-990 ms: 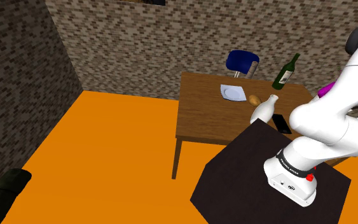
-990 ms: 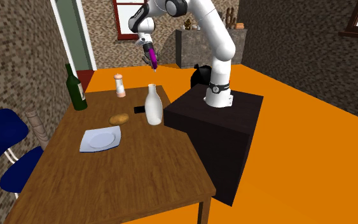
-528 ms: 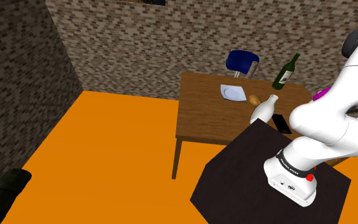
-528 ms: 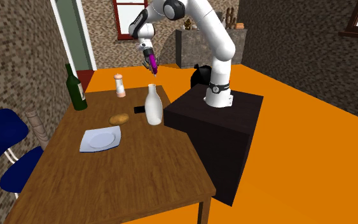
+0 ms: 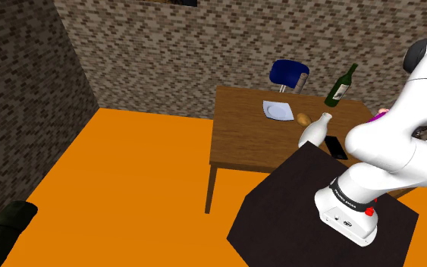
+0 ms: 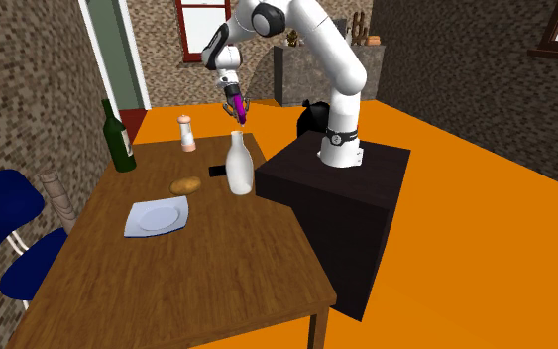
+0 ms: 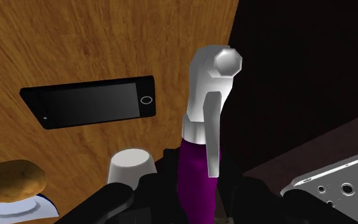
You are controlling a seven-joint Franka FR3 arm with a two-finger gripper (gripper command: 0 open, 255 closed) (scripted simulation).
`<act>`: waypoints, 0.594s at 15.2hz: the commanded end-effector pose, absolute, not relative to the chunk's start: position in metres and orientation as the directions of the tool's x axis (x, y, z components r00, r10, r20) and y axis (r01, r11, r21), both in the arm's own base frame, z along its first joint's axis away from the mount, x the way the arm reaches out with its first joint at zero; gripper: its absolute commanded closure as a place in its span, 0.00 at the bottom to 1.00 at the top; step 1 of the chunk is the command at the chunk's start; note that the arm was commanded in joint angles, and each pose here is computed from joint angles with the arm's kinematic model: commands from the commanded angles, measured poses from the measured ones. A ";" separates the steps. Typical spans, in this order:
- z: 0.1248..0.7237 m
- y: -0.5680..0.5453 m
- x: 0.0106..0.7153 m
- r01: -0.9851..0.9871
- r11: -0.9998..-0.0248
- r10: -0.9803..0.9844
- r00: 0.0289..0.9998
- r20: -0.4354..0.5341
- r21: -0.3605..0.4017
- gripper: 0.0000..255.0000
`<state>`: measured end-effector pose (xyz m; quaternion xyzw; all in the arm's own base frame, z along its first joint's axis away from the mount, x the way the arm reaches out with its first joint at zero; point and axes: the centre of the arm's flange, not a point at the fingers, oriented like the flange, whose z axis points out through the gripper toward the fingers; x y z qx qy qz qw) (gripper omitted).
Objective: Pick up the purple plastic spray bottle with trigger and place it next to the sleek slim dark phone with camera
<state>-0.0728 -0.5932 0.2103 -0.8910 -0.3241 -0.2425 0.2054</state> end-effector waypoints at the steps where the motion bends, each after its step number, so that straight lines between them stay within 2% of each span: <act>1: 0.198 -0.594 -0.073 0.677 -0.706 0.478 0.672 0.565 -0.208 1.00; 9: 0.156 -0.594 -0.073 0.677 -0.706 0.478 0.672 0.565 -0.208 1.00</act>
